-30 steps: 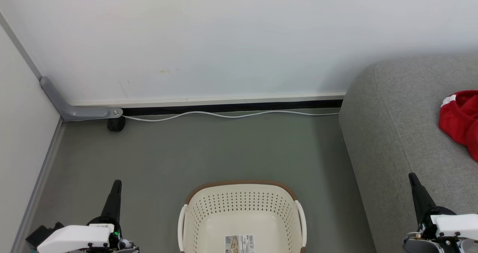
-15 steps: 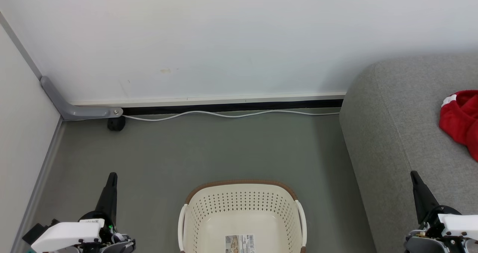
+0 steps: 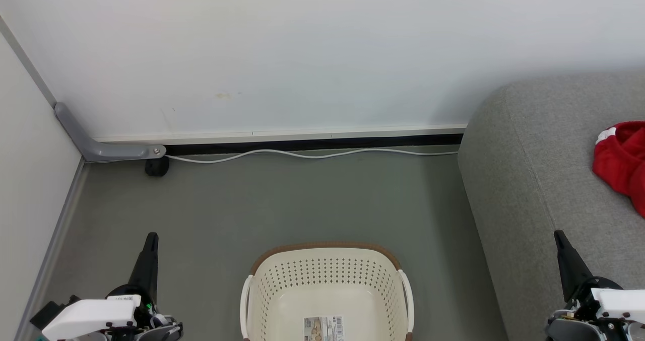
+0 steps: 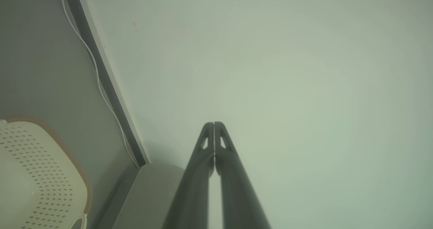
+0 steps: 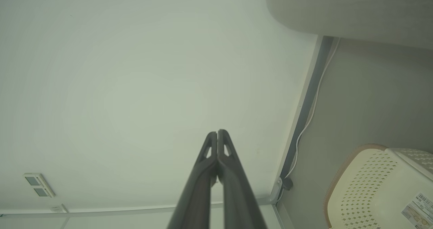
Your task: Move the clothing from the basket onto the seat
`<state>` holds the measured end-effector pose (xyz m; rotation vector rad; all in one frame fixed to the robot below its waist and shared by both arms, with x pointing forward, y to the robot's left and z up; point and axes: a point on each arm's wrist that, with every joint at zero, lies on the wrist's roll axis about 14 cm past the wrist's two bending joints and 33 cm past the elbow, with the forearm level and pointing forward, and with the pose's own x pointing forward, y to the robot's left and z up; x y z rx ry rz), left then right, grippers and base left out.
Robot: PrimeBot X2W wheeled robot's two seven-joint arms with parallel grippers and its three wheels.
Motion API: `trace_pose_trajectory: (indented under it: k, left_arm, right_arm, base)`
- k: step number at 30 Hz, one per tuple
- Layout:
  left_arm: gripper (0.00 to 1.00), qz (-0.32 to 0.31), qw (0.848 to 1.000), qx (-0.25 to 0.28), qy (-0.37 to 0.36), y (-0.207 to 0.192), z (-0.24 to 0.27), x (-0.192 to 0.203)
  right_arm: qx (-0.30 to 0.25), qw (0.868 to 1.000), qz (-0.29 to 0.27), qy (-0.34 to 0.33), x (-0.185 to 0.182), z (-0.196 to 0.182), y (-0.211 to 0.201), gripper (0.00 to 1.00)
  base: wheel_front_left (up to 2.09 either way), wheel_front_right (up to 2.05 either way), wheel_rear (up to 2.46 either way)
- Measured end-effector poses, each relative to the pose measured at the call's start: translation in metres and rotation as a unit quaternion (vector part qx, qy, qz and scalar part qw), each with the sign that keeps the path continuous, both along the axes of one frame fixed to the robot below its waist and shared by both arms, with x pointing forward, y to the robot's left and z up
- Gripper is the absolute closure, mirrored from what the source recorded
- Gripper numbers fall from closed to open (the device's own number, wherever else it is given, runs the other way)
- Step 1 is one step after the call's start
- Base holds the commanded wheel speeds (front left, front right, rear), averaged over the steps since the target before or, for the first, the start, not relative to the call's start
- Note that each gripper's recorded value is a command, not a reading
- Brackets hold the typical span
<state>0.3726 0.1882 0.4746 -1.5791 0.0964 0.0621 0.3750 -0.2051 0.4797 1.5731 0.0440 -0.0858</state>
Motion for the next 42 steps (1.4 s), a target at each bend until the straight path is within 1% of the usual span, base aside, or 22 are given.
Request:
trace_pose_trajectory:
  k: [42]
  left_arm:
    - [1.0, 0.0, 1.0, 0.0, 0.0, 0.0, 0.0, 0.0]
  right_arm:
    - [0.0, 1.0, 0.0, 0.0, 0.0, 0.0, -0.0002, 1.0]
  base:
    - [0.0, 0.0, 0.0]
